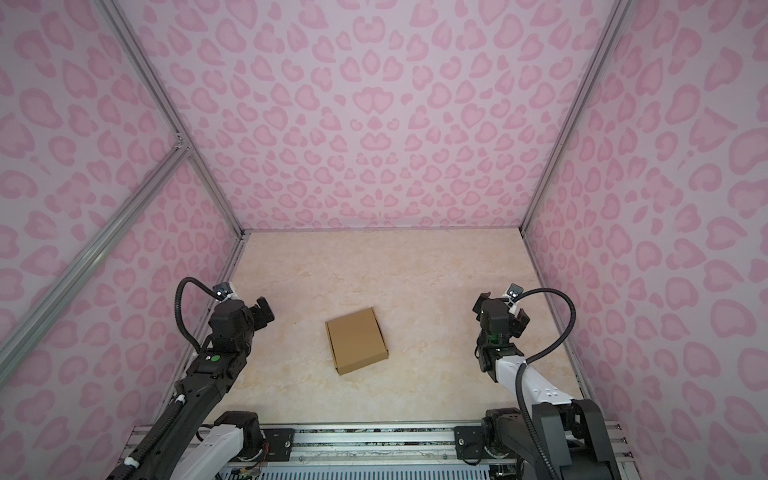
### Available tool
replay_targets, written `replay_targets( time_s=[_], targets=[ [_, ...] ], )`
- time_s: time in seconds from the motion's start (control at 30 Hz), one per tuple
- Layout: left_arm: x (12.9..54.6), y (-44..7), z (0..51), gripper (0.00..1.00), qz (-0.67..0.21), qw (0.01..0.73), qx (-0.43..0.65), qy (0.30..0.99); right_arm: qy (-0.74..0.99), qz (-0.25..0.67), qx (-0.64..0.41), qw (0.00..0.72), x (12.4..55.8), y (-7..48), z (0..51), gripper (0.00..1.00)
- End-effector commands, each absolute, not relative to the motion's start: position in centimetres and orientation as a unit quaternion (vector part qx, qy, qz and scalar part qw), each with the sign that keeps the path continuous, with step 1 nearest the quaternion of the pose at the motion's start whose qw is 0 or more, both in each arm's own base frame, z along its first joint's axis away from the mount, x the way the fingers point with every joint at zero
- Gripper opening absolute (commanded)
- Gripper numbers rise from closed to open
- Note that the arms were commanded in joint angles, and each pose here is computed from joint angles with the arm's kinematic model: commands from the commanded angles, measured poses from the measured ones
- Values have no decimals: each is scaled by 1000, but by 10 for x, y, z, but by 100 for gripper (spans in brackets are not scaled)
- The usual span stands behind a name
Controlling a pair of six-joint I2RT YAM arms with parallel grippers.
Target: Fold the paper box
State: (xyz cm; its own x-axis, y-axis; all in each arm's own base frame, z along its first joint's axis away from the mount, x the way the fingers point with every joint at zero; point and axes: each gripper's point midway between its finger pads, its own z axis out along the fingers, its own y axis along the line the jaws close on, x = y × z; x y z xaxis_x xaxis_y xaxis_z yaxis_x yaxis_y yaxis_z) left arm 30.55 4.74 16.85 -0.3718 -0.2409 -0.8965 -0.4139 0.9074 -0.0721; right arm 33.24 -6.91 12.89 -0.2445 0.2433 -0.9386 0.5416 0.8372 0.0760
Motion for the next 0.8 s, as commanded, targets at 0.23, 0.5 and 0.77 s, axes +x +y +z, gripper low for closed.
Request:
replay_targets(
  time_s=[0.23,0.5,0.77],
  targets=[
    [338,76,159,97,82,590,-216,773,761,-157,191,600,359,-75,124,100],
    [359,65,137,97,57,612,-182,767,775,-139,173,591,370,-70,114,100],
    [383,35,117,97,34,615,-91,782,764,-112,127,622,374,-54,106,100]
  ],
)
